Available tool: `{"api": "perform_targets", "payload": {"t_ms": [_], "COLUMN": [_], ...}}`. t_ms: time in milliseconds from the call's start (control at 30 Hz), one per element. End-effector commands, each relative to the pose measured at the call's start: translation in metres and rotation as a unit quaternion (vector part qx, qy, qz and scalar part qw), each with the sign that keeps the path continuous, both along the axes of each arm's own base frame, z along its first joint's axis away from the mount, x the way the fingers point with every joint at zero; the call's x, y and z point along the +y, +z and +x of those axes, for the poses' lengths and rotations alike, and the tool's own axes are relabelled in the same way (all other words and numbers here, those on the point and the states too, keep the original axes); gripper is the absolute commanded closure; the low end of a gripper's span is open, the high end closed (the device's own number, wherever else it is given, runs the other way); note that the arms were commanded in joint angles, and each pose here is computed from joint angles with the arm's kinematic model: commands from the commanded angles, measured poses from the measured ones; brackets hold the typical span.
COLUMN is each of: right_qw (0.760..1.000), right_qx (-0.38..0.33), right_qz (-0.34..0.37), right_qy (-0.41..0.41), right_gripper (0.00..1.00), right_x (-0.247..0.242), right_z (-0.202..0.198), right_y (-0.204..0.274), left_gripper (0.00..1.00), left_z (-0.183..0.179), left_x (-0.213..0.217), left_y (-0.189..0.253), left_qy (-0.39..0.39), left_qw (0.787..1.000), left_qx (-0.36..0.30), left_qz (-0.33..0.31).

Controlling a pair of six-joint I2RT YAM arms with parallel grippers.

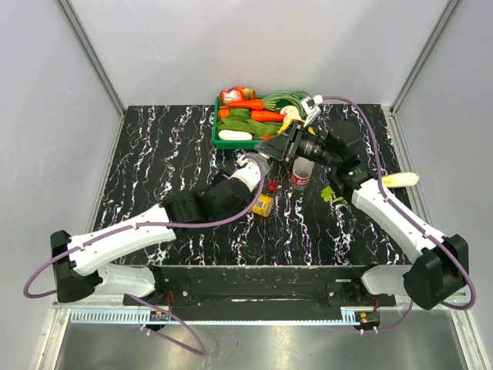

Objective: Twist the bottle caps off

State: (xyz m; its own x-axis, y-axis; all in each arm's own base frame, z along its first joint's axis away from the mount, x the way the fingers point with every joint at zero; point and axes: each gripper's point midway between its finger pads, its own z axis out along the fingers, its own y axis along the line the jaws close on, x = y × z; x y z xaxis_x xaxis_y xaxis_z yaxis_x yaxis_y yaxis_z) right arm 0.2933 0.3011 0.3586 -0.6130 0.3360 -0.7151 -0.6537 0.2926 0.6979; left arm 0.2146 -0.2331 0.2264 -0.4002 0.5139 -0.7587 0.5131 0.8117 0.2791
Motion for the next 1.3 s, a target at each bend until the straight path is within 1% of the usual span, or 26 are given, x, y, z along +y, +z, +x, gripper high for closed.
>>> {"api": "perform_targets", "payload": {"t_ms": [0,200,400,433,633,833,1000,1100,1267], "right_qw": [0.999,0.998,0.995,0.994,0.980,0.958,0.931,0.917,0.897], "right_qx": [-0.040,-0.060,-0.094,-0.102,-0.165,-0.231,-0.288,-0.311,-0.340], "right_qz": [0.005,0.009,0.016,0.020,0.040,0.058,0.081,0.088,0.102], "right_qy": [0.001,0.013,0.041,0.045,0.099,0.158,0.210,0.235,0.264], "right_gripper": [1.00,1.00,1.00,1.00,1.00,1.00,1.00,1.00,1.00], "right_x": [-0.005,-0.005,-0.005,-0.006,-0.006,-0.009,-0.015,-0.017,-0.021], "right_z": [-0.010,-0.017,-0.031,-0.034,-0.060,-0.090,-0.118,-0.129,-0.144], "right_y": [0.014,0.018,0.027,0.030,0.047,0.062,0.076,0.080,0.084], "left_gripper": [0.41,0.41,0.41,0.41,0.42,0.42,0.42,0.42,0.42], "left_z": [0.001,-0.008,-0.022,-0.030,-0.054,-0.078,-0.097,-0.103,-0.105], "left_x": [-0.017,-0.027,-0.033,-0.038,-0.053,-0.063,-0.070,-0.073,-0.075], "left_y": [0.014,0.021,0.032,0.034,0.046,0.061,0.070,0.071,0.072], "left_qy": [-0.014,-0.066,-0.131,-0.157,-0.247,-0.330,-0.391,-0.410,-0.421], "left_qw": [0.996,0.982,0.962,0.954,0.914,0.872,0.837,0.825,0.818], "left_qx": [0.021,0.055,0.079,0.092,0.122,0.142,0.161,0.171,0.178], "left_qz": [-0.086,-0.168,-0.227,-0.239,-0.298,-0.331,-0.345,-0.348,-0.350]}}
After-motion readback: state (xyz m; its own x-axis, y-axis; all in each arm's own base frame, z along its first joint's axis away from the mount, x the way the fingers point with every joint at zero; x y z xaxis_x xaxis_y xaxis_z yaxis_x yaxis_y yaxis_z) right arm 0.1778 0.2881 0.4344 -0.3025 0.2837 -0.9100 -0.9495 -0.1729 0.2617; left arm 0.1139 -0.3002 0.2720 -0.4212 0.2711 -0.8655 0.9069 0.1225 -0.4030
